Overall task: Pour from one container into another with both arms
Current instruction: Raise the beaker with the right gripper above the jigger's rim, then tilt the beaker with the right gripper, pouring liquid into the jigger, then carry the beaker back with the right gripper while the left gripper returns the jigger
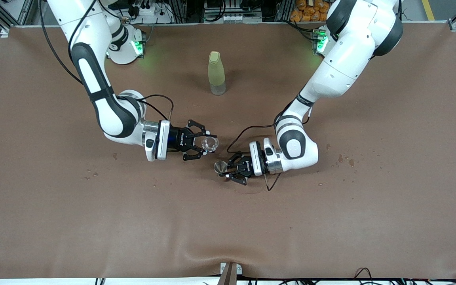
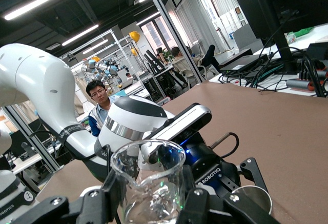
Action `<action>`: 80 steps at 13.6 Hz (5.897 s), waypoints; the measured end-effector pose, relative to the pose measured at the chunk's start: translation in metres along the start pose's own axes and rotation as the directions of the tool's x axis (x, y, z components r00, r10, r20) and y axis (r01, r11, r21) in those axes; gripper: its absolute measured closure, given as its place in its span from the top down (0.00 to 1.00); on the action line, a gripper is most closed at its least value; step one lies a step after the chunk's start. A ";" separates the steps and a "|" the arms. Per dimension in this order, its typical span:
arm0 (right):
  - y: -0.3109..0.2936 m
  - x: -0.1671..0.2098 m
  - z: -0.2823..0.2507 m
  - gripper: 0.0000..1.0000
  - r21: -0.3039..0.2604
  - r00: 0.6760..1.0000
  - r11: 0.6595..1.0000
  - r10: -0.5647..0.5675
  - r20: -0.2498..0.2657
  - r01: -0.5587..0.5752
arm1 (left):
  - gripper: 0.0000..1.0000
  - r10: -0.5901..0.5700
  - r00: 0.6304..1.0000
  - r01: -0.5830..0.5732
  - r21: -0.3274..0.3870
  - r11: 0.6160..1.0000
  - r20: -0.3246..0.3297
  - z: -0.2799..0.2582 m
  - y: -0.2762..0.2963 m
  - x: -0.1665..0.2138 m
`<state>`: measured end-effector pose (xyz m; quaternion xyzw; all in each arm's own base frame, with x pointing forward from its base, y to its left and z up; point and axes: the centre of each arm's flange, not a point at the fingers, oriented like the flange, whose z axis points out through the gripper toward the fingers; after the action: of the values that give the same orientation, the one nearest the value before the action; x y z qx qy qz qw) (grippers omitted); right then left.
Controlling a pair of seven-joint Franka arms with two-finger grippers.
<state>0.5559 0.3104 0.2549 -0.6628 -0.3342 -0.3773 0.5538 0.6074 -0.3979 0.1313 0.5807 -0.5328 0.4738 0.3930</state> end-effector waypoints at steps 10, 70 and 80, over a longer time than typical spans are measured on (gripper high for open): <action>0.012 -0.022 0.026 0.50 0.020 0.955 0.955 0.294 0.028 -0.295 | 0.21 -0.002 1.000 0.002 0.001 1.000 -0.002 0.001 0.001 0.001; 0.129 0.052 -0.278 0.50 -0.017 0.931 0.956 0.288 0.222 -0.292 | 0.21 0.035 0.997 -0.038 0.048 0.998 0.066 -0.083 -0.045 -0.012; 0.156 -0.055 -0.445 0.50 0.074 0.849 0.860 -0.510 0.140 0.505 | 0.21 0.115 0.993 -0.112 -0.137 0.984 0.012 -0.318 -0.091 -0.039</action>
<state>0.6053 -0.1555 0.1772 -0.5686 -0.5456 -0.4516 0.4183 0.6562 -0.0710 0.1746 0.5261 -0.5999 0.4521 0.3987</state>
